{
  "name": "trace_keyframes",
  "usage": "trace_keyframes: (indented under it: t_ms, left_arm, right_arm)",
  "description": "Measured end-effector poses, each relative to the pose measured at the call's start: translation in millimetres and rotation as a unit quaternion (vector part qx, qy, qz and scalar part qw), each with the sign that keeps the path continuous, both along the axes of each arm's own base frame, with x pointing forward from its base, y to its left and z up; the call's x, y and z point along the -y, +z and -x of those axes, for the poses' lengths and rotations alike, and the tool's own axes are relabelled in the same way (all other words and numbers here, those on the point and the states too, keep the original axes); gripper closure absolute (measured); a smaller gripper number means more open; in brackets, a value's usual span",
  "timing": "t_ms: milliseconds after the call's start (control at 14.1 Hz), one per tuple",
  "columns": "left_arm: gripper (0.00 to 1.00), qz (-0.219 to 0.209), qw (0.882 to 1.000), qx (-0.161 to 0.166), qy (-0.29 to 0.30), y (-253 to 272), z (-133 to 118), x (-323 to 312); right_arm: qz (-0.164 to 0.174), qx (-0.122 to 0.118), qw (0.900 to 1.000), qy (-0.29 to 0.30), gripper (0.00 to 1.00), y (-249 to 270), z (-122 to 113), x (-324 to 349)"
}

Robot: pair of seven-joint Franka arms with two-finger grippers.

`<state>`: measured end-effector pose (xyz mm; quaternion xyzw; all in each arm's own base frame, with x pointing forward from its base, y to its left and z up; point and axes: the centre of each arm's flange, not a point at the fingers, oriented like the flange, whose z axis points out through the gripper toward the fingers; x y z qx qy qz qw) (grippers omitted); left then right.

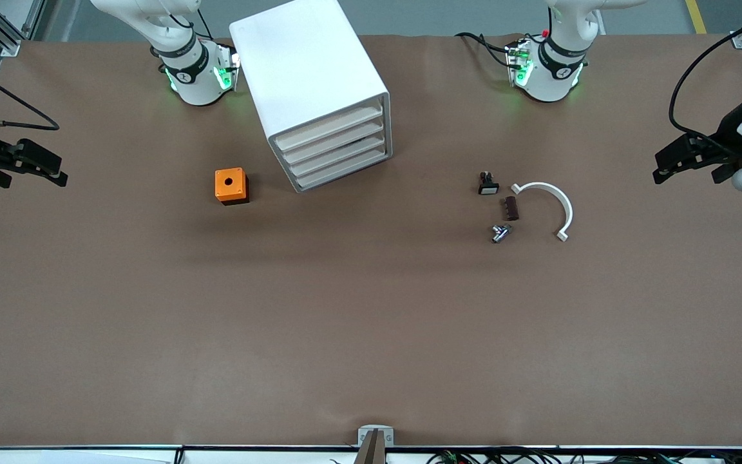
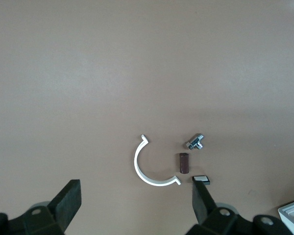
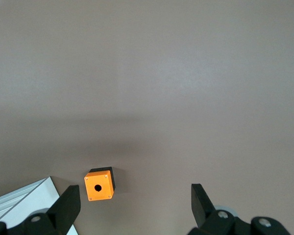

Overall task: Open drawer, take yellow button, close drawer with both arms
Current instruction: 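Move the left gripper toward the white cabinet's drawer front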

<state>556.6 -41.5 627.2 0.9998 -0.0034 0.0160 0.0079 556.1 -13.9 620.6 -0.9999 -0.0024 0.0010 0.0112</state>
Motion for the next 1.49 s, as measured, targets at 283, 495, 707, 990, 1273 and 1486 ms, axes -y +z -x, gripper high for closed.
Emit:
trace_keyframes:
  t_ms: [283, 495, 707, 990, 1273, 1486]
  left_arm:
    - [0.00, 0.000, 1.000, 0.000, 0.000, 0, 0, 0]
    - [0.00, 0.019, 1.000, -0.007, 0.000, 0, 2, 3]
    - [0.00, 0.086, 0.996, -0.031, -0.002, 1, 7, 17]
    - [0.00, 0.217, 0.975, -0.057, -0.003, 6, 11, 48]
    - [0.00, 0.273, 0.957, -0.099, -0.001, -16, 5, 83]
    - [0.00, 0.295, 0.947, -0.127, 0.021, -17, 9, 114]
  right_arm:
    - [0.000, 0.001, 1.000, 0.000, 0.00, 1, 0, 0]
    - [0.000, 0.002, 1.000, 0.000, 0.00, 1, 0, 0]
    - [0.000, 0.002, 1.000, 0.000, 0.00, 1, 0, 0]
    - [0.000, 0.002, 1.000, 0.000, 0.00, 1, 0, 0]
    - [0.000, 0.002, 1.000, -0.001, 0.00, 1, 0, 1]
    - [0.000, 0.002, 1.000, -0.001, 0.00, 1, 0, 1]
